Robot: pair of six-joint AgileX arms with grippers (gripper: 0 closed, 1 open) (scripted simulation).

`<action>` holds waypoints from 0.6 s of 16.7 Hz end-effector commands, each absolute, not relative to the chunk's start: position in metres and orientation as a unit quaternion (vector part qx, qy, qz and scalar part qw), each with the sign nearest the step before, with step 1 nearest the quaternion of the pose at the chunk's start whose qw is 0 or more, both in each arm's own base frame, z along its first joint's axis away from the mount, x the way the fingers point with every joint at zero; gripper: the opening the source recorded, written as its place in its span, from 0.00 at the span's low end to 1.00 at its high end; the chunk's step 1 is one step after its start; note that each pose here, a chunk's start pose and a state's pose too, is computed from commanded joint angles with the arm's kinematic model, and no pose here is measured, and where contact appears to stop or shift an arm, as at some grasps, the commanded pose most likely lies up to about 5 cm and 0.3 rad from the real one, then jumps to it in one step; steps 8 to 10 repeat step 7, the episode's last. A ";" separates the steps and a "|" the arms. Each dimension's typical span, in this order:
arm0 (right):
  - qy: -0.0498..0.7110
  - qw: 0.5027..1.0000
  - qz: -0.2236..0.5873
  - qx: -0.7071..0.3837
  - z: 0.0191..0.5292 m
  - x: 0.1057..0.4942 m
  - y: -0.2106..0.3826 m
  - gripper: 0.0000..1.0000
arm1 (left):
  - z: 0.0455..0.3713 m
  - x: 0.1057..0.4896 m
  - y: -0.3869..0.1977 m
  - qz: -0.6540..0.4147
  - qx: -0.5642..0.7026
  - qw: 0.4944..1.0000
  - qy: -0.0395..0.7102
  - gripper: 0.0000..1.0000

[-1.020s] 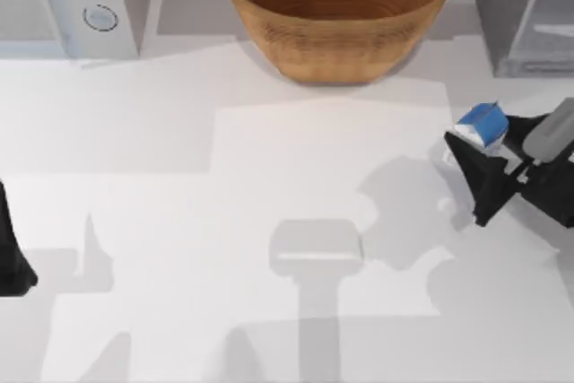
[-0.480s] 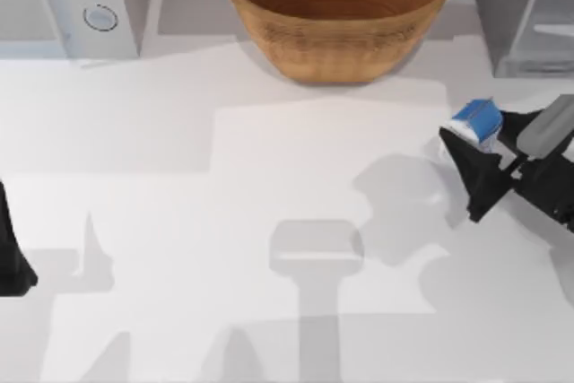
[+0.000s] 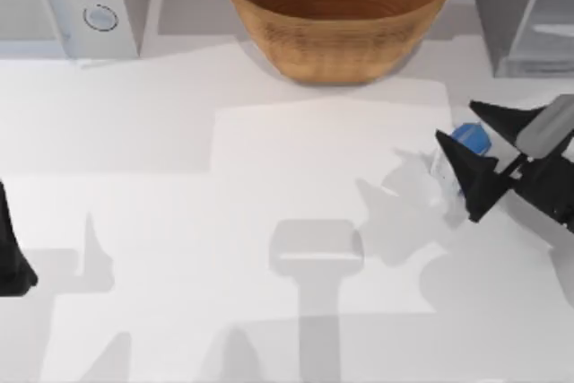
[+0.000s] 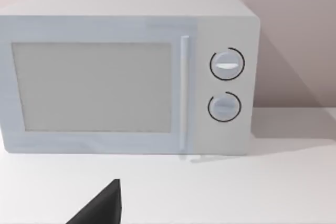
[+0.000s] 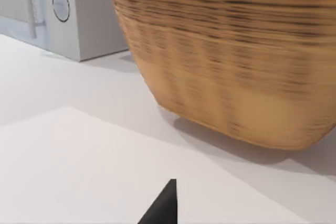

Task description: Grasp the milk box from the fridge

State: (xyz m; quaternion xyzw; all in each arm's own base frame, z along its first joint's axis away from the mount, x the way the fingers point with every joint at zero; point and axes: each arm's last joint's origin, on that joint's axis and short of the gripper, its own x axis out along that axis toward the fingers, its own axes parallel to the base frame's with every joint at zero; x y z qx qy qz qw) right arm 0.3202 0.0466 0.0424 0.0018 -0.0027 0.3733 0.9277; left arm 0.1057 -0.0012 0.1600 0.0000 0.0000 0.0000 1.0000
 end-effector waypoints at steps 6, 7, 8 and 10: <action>-0.003 0.928 0.373 0.002 0.042 0.320 0.047 1.00 | 0.160 0.106 -0.001 0.000 0.000 1.000 0.000 1.00; -0.003 0.928 0.373 0.002 0.042 0.320 0.047 1.00 | 0.160 0.106 -0.001 0.000 0.000 1.000 0.000 1.00; -0.003 0.928 0.373 0.002 0.042 0.320 0.047 1.00 | 0.160 0.106 -0.001 0.000 0.000 1.000 0.000 1.00; -0.003 0.928 0.373 0.002 0.042 0.320 0.047 1.00 | 0.160 0.106 -0.001 0.000 0.000 1.000 0.000 1.00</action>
